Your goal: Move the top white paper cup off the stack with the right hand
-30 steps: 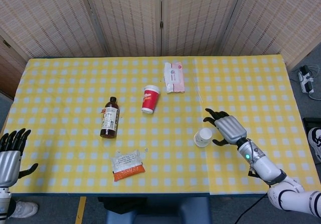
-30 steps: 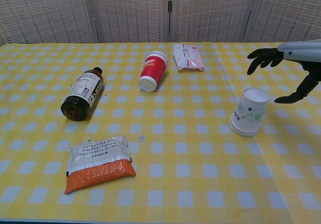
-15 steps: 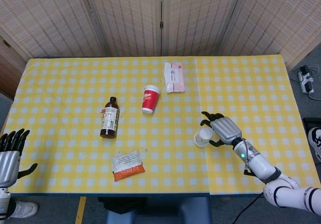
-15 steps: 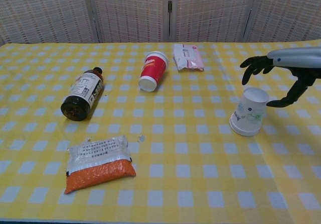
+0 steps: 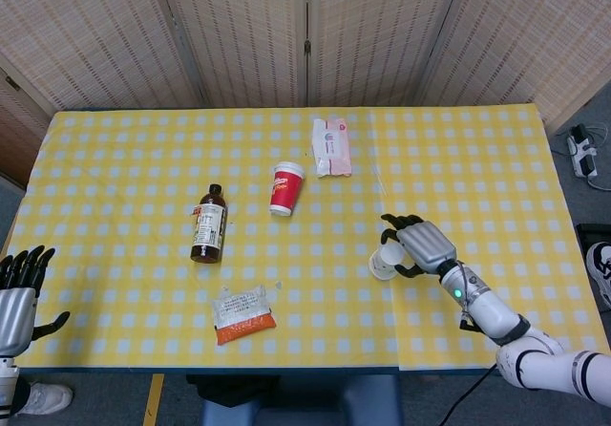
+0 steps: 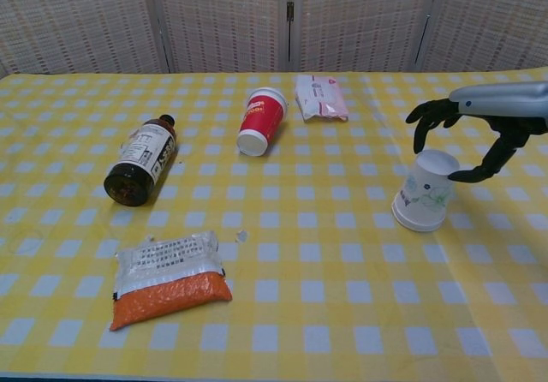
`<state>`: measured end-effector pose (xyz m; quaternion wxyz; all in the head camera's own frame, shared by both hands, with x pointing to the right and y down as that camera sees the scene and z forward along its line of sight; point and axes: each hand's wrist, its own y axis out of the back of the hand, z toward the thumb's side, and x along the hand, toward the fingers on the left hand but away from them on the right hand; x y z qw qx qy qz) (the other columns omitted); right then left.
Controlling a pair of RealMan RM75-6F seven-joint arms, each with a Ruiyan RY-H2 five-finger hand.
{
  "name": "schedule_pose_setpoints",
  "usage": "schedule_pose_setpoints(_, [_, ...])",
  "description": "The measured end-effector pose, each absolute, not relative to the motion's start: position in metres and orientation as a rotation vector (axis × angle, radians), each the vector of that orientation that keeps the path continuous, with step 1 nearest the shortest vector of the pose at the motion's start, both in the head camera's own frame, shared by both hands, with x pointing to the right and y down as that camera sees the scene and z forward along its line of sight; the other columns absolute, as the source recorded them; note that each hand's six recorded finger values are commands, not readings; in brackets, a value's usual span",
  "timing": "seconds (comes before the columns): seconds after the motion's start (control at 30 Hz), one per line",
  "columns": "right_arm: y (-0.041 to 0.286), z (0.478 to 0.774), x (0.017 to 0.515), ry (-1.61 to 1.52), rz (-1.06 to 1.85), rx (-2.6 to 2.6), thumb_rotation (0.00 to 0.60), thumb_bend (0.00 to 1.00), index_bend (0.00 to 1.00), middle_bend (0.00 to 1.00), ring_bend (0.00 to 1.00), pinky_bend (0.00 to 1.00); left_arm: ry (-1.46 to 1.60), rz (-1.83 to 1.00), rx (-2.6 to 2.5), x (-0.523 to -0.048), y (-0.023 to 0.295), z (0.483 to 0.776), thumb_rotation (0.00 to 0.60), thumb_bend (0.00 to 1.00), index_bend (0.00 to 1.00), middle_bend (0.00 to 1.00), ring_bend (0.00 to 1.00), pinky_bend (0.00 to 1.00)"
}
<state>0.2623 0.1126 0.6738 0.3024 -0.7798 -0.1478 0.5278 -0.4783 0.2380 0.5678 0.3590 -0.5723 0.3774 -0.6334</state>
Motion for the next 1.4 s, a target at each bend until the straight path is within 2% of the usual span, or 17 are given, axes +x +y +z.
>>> schedule_pose_setpoints(0.23, [0.111, 0.672, 0.261, -0.403, 1.392, -2.073, 0.6, 0.42, 0.41, 0.14, 0.15, 0.15, 0.973, -1.637, -1.477, -0.479, 0.238, 0.568, 0.6, 0.21, 0.03, 0.08, 0.02, 0.0])
schedule_pose_setpoints(0.43, [0.108, 0.659, 0.263, -0.427, 1.374, -2.071, 0.6, 0.42, 0.41, 0.14, 0.15, 0.14, 0.972, -1.636, -1.48, -0.478, 0.237, 0.569, 0.6, 0.21, 0.02, 0.08, 0.02, 0.0])
schedule_pose_setpoints(1.03, [0.095, 0.583, 0.251, -0.522, 1.179, -2.055, 0.6, 0.42, 0.41, 0.15, 0.16, 0.14, 0.972, -1.611, -1.485, -0.473, 0.233, 0.564, 0.6, 0.21, 0.02, 0.08, 0.02, 0.0])
schedule_pose_setpoints(1.23, [0.094, 0.586, 0.234, -0.475, 1.152, -2.073, 0.6, 0.42, 0.41, 0.15, 0.16, 0.14, 0.979, -1.615, -1.482, -0.474, 0.235, 0.563, 0.6, 0.21, 0.02, 0.08, 0.02, 0.0])
schedule_pose_setpoints(1.4, [0.097, 0.604, 0.218, -0.417, 1.151, -2.073, 0.6, 0.42, 0.41, 0.15, 0.16, 0.14, 0.98, -1.619, -1.485, -0.476, 0.236, 0.563, 0.6, 0.21, 0.02, 0.08, 0.02, 0.0])
